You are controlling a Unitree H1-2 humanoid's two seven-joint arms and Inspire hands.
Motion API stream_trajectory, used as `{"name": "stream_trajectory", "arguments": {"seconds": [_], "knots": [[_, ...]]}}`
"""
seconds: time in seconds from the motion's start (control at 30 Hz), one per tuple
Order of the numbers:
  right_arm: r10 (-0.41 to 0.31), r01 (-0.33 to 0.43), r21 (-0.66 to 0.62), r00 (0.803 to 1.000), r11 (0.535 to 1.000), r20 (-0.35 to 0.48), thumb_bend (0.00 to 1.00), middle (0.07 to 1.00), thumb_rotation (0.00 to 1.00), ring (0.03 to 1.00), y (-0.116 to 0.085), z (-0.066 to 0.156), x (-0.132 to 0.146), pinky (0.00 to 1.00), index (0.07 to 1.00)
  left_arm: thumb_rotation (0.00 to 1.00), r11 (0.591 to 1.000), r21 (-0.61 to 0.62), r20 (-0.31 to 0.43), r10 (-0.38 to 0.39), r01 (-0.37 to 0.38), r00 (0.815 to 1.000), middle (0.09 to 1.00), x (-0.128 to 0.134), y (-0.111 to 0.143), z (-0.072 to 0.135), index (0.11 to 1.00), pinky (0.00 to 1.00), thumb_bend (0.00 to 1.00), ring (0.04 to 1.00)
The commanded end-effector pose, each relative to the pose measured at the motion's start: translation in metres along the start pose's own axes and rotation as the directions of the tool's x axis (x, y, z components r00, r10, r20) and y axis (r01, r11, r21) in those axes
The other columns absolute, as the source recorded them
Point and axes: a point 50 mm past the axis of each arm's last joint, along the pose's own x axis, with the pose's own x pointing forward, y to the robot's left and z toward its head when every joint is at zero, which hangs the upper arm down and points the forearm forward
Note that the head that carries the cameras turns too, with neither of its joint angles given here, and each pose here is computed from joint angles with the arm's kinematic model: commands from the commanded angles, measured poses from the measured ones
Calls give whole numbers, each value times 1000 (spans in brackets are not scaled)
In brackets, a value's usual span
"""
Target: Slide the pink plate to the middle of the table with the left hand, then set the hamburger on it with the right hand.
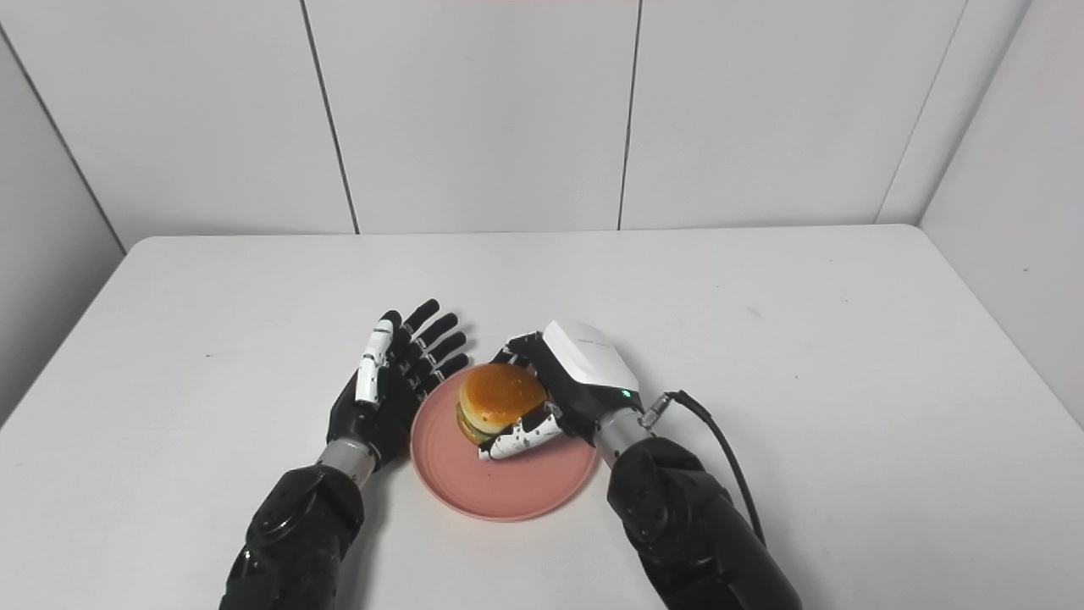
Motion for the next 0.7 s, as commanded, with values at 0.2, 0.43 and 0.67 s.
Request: {"name": "stream_trajectory", "arguments": {"seconds": [0.2, 0.43, 0.67], "knots": [[-31, 33, -54, 999, 998, 42, 515, 371, 129, 269, -12, 6, -1, 185, 485, 1000, 1000, 10, -22, 3, -3, 1000, 868, 1, -3, 4, 873, 850, 346, 858], [-15, 19, -111, 999, 994, 42, 514, 365, 129, 266, -7, 2, -1, 186, 486, 1000, 1000, 5, -23, -1, 1, 1000, 870, 0, -3, 5, 879, 850, 342, 857], [6, 1, -154, 999, 988, 48, 516, 377, 131, 273, -2, 2, -1, 187, 487, 1000, 1000, 2, -24, 3, -3, 1000, 866, 0, -4, 5, 874, 842, 341, 851]]}}
